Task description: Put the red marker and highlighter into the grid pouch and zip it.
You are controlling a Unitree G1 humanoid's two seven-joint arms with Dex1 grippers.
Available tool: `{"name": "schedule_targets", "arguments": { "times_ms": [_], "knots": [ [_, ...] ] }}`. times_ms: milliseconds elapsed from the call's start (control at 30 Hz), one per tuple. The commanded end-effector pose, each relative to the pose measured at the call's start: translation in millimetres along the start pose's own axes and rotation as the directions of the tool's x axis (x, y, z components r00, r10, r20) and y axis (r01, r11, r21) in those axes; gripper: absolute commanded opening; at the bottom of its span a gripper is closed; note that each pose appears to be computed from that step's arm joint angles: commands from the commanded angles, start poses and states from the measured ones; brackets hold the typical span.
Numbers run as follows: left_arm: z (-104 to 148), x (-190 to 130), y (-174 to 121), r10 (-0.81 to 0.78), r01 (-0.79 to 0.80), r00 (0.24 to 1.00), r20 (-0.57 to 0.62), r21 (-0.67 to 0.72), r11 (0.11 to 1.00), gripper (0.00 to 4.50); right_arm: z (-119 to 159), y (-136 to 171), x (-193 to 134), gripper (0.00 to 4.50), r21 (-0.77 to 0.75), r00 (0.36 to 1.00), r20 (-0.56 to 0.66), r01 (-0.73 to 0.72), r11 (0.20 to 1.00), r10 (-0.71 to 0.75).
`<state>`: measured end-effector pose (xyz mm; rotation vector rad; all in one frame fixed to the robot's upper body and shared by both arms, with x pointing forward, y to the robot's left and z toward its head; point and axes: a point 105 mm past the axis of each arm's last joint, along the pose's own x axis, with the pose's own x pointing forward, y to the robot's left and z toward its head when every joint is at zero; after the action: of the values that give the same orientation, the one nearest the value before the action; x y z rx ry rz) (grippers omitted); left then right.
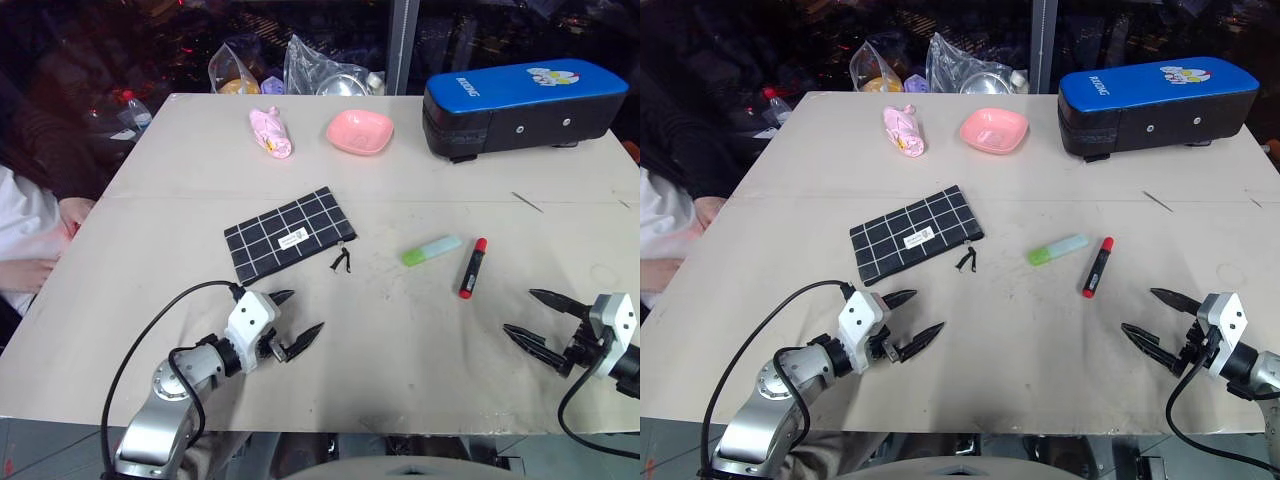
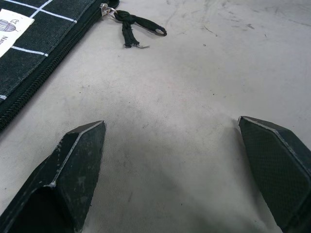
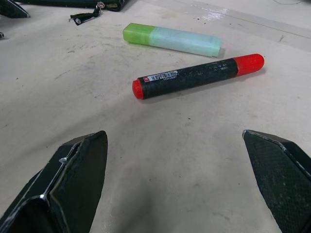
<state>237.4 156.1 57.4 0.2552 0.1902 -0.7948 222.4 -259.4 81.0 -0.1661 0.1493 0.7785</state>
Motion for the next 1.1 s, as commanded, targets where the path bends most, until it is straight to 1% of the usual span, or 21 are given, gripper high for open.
{"name": "schedule_targets", "arguments": {
  "times_ms": [33, 367, 467, 533, 600, 733, 867, 1000, 1100],
  "knots": [
    [4, -2, 0, -0.003, 0.002, 1.000, 0.012, 0.024, 1.000, 4.42, 4, -1, -1, 4.50, -0.027, 1.000, 0.003, -0.010, 1.000, 0.010],
    [2, -5, 0, 0.008, -0.008, 1.000, 0.010, 0.010, 1.000, 4.42, 2, -4, -2, 4.50, -0.037, 1.000, -0.007, -0.008, 0.999, 0.008],
    [7, -8, 3, 0.018, -0.019, 0.999, 0.043, 0.012, 1.000, 4.42, 3, -3, -2, 4.50, -0.041, 1.000, -0.004, -0.018, 0.999, 0.017],
    [12, -15, 6, 0.019, -0.018, 0.997, 0.076, -0.009, 1.000, 4.42, 7, 3, 0, 4.50, -0.045, 0.998, 0.026, -0.057, 0.997, 0.058],
    [13, -24, 8, 0.015, -0.013, 0.996, 0.085, -0.020, 1.000, 4.42, 15, 10, 3, 4.50, -0.049, 0.993, 0.067, -0.094, 0.994, 0.097],
    [5, -51, 25, 0.081, -0.080, 0.996, 0.048, -0.018, 0.997, 4.42, 38, 26, 14, 4.50, -0.055, 0.971, 0.170, -0.162, 0.985, 0.169],
    [-1, -78, 52, 0.173, -0.173, 0.985, 0.009, 0.010, 0.985, 4.42, 56, 39, 27, 4.50, -0.079, 0.948, 0.225, -0.212, 0.974, 0.224],
    [-3, -99, 85, 0.254, -0.251, 0.967, -0.029, 0.085, 0.964, 4.42, 70, 52, 41, 4.50, -0.100, 0.927, 0.264, -0.249, 0.963, 0.266],
    [-3, -108, 103, 0.275, -0.262, 0.960, -0.047, 0.191, 0.946, 4.42, 77, 59, 49, 4.50, -0.104, 0.919, 0.286, -0.253, 0.962, 0.273]
  ]
}}
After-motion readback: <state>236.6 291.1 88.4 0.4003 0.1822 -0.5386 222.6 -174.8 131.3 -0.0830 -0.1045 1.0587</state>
